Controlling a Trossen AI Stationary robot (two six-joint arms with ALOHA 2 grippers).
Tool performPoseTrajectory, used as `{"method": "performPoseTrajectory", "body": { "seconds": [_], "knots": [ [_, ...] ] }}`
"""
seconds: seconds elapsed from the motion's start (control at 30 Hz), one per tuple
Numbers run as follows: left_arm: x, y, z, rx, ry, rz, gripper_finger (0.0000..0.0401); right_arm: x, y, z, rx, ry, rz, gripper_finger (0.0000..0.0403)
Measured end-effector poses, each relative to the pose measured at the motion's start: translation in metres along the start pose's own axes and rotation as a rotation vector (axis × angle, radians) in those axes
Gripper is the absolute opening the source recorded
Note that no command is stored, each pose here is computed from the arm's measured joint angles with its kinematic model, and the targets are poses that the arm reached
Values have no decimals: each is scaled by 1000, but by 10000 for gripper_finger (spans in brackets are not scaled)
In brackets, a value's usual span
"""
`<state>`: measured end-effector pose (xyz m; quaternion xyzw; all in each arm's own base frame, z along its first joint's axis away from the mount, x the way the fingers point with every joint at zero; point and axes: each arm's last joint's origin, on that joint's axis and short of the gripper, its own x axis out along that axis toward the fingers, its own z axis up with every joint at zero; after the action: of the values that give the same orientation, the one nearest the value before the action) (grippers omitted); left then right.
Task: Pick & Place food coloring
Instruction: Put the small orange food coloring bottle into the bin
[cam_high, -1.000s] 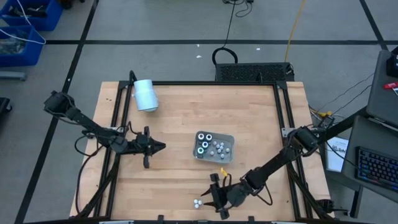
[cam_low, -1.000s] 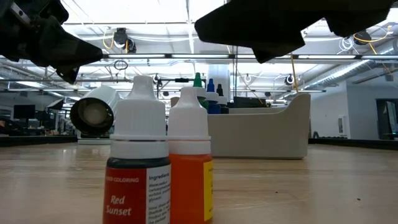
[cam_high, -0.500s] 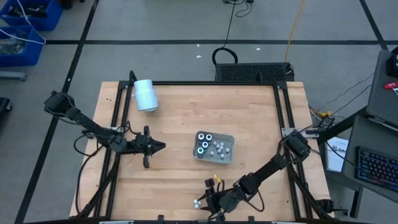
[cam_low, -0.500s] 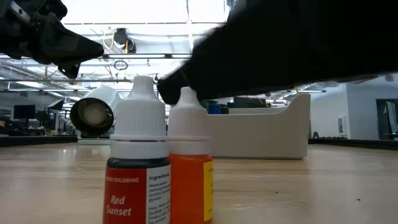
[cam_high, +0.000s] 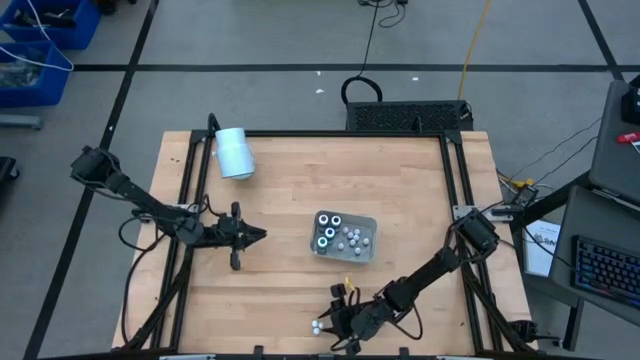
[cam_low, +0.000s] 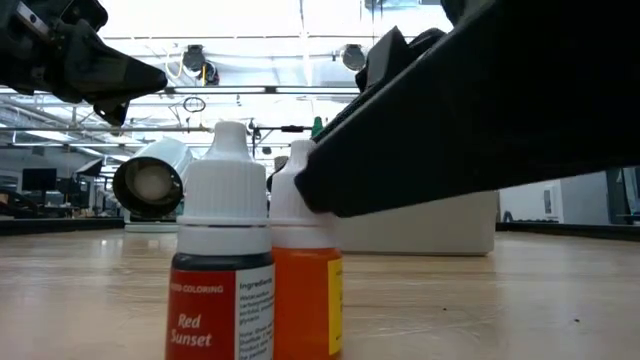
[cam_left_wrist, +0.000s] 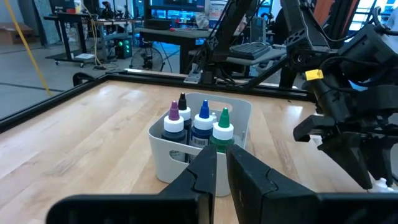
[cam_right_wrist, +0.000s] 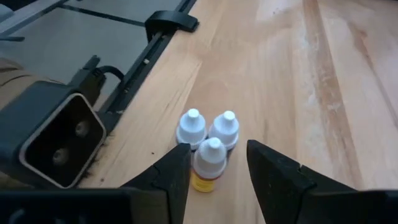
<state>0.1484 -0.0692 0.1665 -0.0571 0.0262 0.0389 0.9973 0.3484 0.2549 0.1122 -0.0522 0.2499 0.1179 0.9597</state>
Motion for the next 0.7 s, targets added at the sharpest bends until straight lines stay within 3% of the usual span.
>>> {"method": "performPoseTrajectory", "body": {
  "seconds": [0.7],
  "knots": [
    [0, 0, 0, 0, -1, 0, 40, 1, -2, 1, 4, 2, 28, 125]
  ]
}}
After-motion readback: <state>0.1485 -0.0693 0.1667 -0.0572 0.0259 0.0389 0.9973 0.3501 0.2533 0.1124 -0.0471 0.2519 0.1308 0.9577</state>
